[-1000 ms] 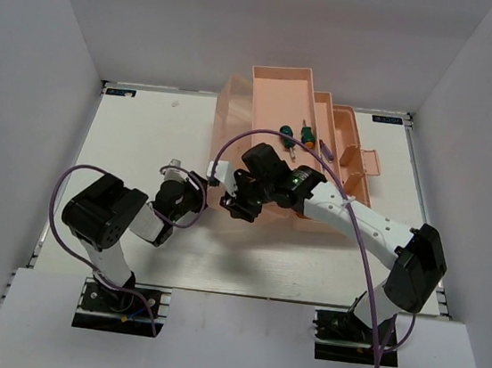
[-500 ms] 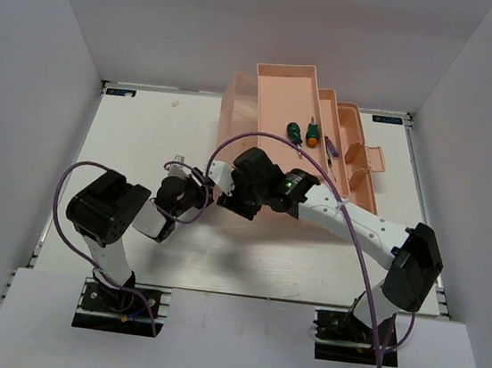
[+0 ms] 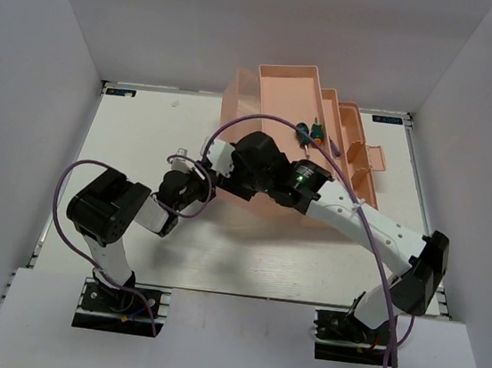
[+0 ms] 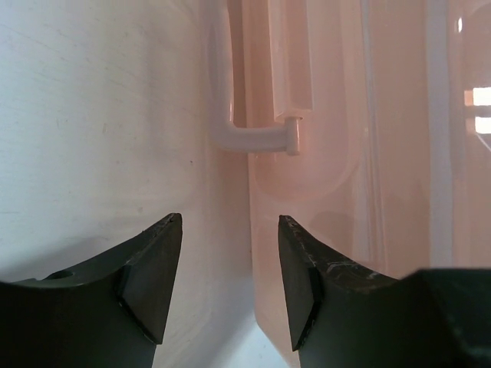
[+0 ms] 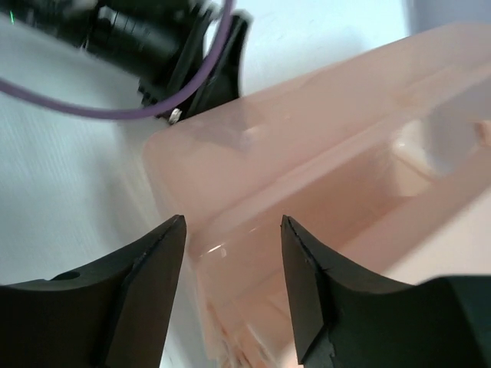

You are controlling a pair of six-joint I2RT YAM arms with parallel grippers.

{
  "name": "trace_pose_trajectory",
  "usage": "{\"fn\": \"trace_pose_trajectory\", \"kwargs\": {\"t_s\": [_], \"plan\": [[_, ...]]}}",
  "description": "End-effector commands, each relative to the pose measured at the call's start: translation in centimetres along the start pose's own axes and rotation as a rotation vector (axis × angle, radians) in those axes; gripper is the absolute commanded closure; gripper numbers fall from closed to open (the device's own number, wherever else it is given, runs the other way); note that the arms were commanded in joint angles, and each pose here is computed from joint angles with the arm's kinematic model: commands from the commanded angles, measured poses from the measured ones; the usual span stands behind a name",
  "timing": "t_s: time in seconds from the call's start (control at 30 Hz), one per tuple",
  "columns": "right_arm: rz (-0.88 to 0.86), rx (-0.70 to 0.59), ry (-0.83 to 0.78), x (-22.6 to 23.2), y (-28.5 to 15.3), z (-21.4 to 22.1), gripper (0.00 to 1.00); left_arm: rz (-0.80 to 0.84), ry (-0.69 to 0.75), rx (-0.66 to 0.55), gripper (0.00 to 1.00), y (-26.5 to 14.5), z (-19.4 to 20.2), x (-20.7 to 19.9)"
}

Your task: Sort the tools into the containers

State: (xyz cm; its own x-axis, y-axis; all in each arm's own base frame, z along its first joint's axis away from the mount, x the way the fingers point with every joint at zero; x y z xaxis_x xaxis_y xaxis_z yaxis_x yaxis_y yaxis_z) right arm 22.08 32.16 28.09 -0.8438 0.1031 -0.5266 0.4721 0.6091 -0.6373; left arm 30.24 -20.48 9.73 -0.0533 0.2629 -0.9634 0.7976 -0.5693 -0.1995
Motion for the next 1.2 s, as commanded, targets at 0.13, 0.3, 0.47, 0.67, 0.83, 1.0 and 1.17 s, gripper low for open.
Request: {"fn": "trace_pose_trajectory", "kwargs": {"t_s": [0.13,0.3,0.47,0.67,0.83,1.0,1.17], "plan": [[0.531,-0.117,0.112,-10.0,-9.7,-3.8,0.54,0.079,0.006,0.005,0.37,0.7,-0.5,-2.4],[1.026,0.050,0.077,-17.3,-14.3,0.1,0.78,0.078,0.005,0.005,0.37,1.0,-0.6,-2.8],[1.085,0.324,0.210,-21.7,-15.8,11.6,0.90,0.094,0.009,0.013,0.37,1.5,-0.9,-4.0],[0.826,0.540,0.589,-19.9,-13.4,27.5,0.90,0.109,0.046,0.028,0.37,2.4,-1.2,-5.6],[0.565,0.601,0.955,-15.4,-11.8,37.7,0.90,0.132,0.112,0.039,0.37,2.7,-1.7,-7.9],[0.178,0.440,1.192,-11.6,-7.7,39.7,0.91,0.164,0.164,0.051,0.37,3.4,-2.2,-10.4],[-0.065,0.221,1.349,-9.2,-4.8,38.9,0.91,0.239,0.212,0.082,0.37,4.0,-2.1,-14.2]]}}
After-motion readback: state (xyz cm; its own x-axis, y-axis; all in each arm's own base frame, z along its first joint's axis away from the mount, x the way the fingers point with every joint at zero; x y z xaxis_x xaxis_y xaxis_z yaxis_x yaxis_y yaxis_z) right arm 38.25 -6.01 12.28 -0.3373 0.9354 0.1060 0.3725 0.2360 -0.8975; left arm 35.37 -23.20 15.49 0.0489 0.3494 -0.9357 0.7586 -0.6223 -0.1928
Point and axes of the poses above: each gripper's point midway between its finger pads, its own y axis out along the fingers, its own x axis along the line the jaws close on, z = x × y, the point moved 6 cm from there along -y, back along the fingers, and after that the axes turned 9 degrees about -y, right-handed, at the moved point
